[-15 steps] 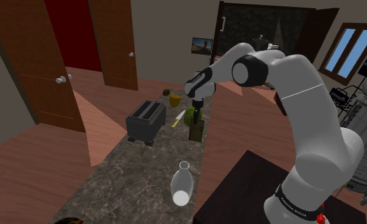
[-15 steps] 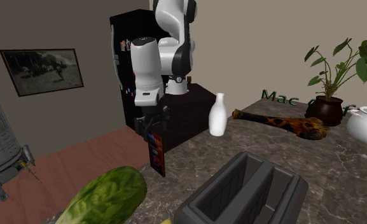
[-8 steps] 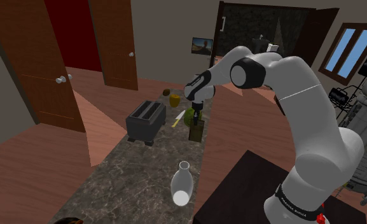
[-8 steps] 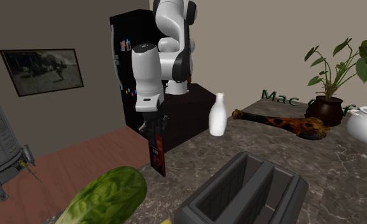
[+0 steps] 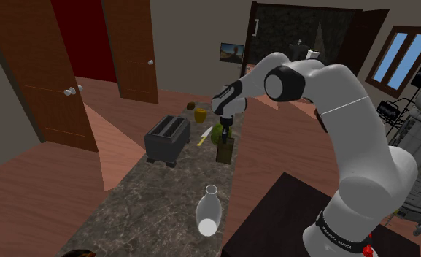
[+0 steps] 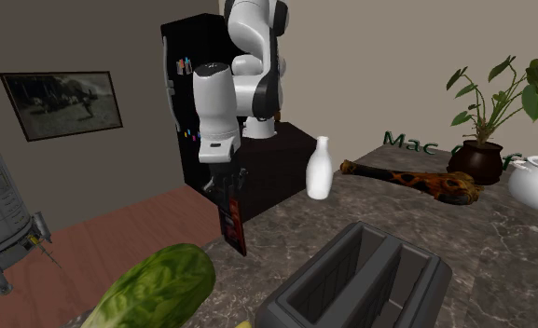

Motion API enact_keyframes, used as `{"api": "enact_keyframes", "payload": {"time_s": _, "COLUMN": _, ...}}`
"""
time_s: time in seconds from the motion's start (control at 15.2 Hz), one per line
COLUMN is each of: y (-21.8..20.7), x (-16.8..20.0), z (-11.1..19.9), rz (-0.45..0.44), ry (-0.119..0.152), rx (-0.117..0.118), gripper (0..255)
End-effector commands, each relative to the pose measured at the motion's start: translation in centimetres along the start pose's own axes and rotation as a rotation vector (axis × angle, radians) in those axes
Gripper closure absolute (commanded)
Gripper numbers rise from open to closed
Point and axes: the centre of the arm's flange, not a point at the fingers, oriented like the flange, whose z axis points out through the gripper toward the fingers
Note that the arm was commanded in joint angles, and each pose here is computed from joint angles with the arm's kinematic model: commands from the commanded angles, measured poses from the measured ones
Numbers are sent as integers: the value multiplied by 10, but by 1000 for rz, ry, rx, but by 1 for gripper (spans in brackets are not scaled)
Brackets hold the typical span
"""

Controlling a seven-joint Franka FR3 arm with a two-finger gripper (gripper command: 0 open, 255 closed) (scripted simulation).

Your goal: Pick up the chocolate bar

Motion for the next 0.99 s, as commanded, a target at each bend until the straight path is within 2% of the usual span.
{"api": "enact_keyframes", "payload": {"time_s": 0.0, "y": 0, "x": -1, "z": -8, "rz": 0, "ry": 0, "rx": 0, "gripper": 255}}
{"api": "enact_keyframes", "payload": {"time_s": 0.92, "y": -6, "x": -3, "z": -77, "rz": 0, "ry": 0, "rx": 0, "gripper": 255}}
